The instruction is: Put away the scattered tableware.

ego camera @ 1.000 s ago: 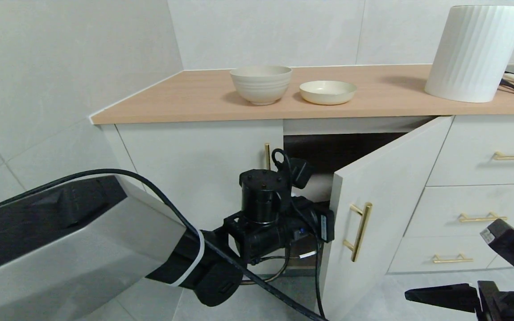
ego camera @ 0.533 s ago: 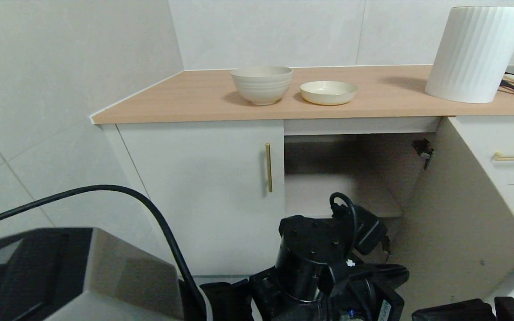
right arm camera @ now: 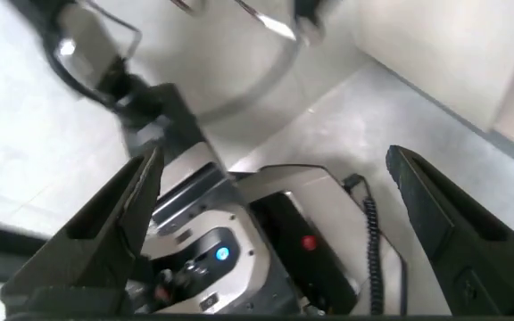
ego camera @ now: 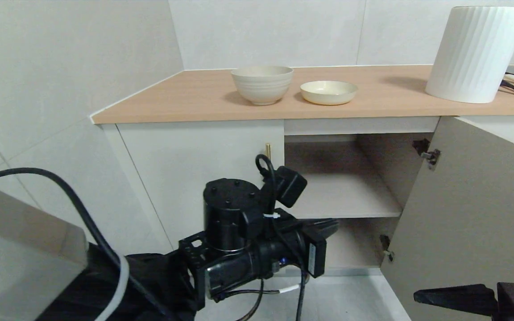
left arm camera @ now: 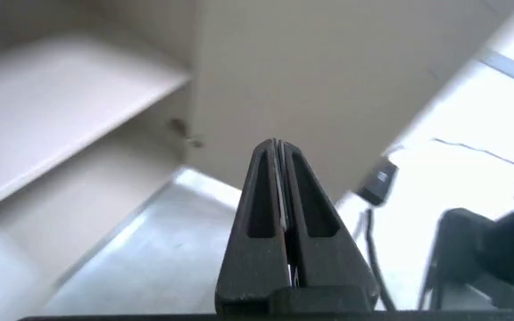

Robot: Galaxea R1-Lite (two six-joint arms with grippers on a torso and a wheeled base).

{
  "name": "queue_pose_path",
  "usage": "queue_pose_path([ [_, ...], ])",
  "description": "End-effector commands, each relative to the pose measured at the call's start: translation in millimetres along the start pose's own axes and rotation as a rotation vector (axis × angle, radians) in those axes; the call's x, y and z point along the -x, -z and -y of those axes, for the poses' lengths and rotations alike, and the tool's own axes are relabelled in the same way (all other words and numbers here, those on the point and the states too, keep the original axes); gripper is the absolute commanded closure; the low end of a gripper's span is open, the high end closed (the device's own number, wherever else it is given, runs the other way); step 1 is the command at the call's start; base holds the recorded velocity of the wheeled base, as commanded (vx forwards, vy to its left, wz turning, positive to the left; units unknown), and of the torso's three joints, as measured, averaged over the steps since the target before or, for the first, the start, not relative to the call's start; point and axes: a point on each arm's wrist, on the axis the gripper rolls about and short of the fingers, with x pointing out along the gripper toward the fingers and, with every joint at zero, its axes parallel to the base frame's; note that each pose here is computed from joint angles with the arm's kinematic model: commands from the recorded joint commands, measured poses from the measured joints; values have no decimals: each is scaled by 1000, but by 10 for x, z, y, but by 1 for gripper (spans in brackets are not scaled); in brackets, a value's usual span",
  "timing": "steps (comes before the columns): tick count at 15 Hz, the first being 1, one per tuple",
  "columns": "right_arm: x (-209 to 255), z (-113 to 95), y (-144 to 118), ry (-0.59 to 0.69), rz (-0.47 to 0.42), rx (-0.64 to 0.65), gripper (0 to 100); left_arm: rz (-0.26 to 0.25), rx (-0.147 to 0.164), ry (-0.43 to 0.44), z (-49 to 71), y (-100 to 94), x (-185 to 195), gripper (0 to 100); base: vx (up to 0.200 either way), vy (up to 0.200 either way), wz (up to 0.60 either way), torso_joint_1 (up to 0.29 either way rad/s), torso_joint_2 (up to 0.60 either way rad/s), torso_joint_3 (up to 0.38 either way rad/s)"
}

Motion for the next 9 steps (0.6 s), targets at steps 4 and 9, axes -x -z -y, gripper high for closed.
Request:
queue_pose_path([
  [4, -234, 201, -301, 176, 29, -33, 0, 33, 35, -184, -299, -153, 961, 100, 0, 0, 0, 0, 0, 0],
  [9, -392, 386, -880, 299, 11, -81, 0, 73, 62, -337, -494, -355, 1413, 100, 0, 0, 0, 0, 0, 0],
])
